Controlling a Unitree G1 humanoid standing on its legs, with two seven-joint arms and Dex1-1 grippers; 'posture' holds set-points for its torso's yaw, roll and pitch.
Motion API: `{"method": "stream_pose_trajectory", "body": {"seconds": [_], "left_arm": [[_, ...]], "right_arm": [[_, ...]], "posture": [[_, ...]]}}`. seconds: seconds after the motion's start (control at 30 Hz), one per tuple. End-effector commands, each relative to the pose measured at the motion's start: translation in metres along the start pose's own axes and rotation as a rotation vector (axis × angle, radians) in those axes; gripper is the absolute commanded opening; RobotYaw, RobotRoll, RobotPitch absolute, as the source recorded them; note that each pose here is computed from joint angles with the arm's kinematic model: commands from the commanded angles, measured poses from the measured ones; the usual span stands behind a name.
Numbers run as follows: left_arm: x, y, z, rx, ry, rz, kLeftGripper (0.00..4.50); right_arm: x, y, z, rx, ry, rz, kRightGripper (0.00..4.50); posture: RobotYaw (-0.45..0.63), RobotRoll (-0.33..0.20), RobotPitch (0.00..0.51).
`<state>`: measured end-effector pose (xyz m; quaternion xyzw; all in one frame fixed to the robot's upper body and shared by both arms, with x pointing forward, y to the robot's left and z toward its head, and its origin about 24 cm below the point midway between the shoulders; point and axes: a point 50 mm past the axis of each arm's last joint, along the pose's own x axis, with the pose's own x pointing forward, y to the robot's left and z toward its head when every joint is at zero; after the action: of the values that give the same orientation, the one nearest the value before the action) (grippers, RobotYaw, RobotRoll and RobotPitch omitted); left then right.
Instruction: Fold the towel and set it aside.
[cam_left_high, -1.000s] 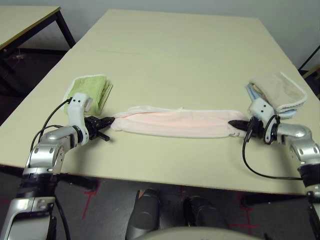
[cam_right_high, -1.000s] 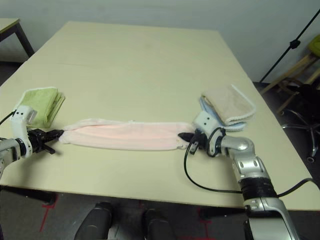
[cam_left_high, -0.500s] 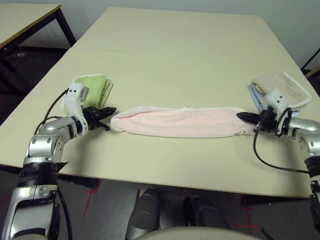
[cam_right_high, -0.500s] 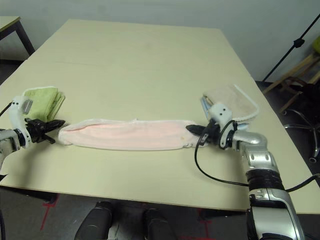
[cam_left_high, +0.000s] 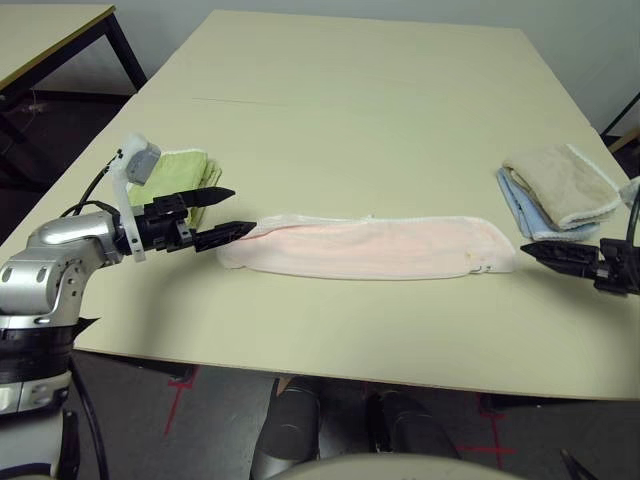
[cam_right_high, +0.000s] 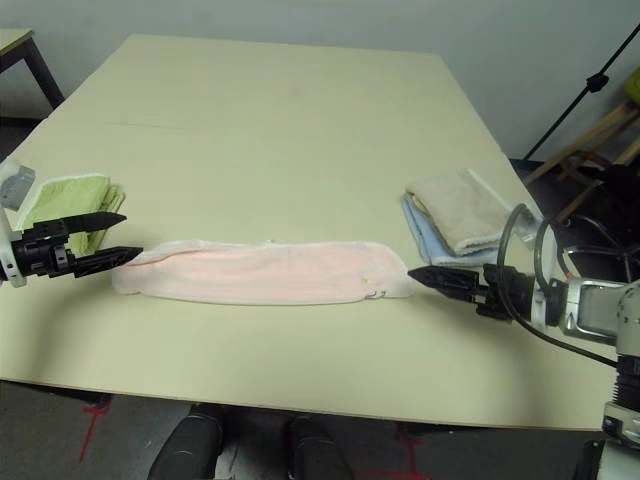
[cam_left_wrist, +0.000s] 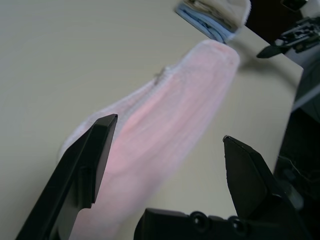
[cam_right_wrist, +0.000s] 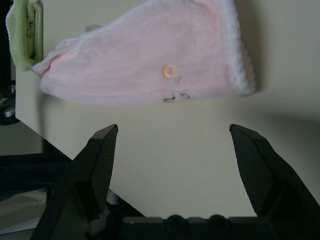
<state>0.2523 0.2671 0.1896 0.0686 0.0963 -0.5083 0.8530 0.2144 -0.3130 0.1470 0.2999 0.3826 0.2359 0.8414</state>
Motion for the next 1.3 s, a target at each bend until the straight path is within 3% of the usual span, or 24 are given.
{"method": "stream_pose_trajectory", "body": {"seconds": [0.03,0.2,0.33,0.5,0.63,0.93,1.17,1.3], "left_arm": [[0.0,-0.012,0.003,0.005,0.007,-0.091,4.45],[0.001,-0.015,0.002,0.012,0.012,-0.116,4.45],[0.005,-0.019,0.003,0.0,-0.015,-0.147,4.45],[0.008,-0.023,0.002,-0.015,-0.01,-0.174,4.45],[0.012,-0.023,0.001,-0.017,-0.008,-0.2,4.5],[0.02,-0.012,-0.002,-0.014,-0.006,-0.236,4.5],[0.016,-0.002,-0.011,0.004,-0.002,-0.227,4.5],[0.013,0.0,-0.014,0.003,0.006,-0.219,4.5]], "right_arm": [[0.013,-0.004,-0.019,0.063,0.008,-0.026,4.5],[0.05,-0.007,-0.029,0.141,-0.133,-0.126,4.5],[0.071,0.001,-0.021,0.192,-0.276,-0.174,4.5],[0.088,0.012,-0.017,0.246,-0.335,-0.181,4.5],[0.098,0.021,-0.02,0.263,-0.375,-0.19,3.51],[0.071,0.019,-0.013,0.188,-0.627,-0.282,0.03],[0.045,0.018,-0.015,-0.01,-0.662,-0.355,0.01],[0.032,0.026,-0.01,-0.231,-0.639,-0.375,0.01]], "posture": [[0.17,0.0,0.182],[0.17,0.0,0.176],[0.17,0.0,0.17],[0.16,0.0,0.167],[0.13,0.0,0.158],[0.06,0.0,0.133],[0.03,0.0,0.131],[0.03,0.0,0.133]]}}
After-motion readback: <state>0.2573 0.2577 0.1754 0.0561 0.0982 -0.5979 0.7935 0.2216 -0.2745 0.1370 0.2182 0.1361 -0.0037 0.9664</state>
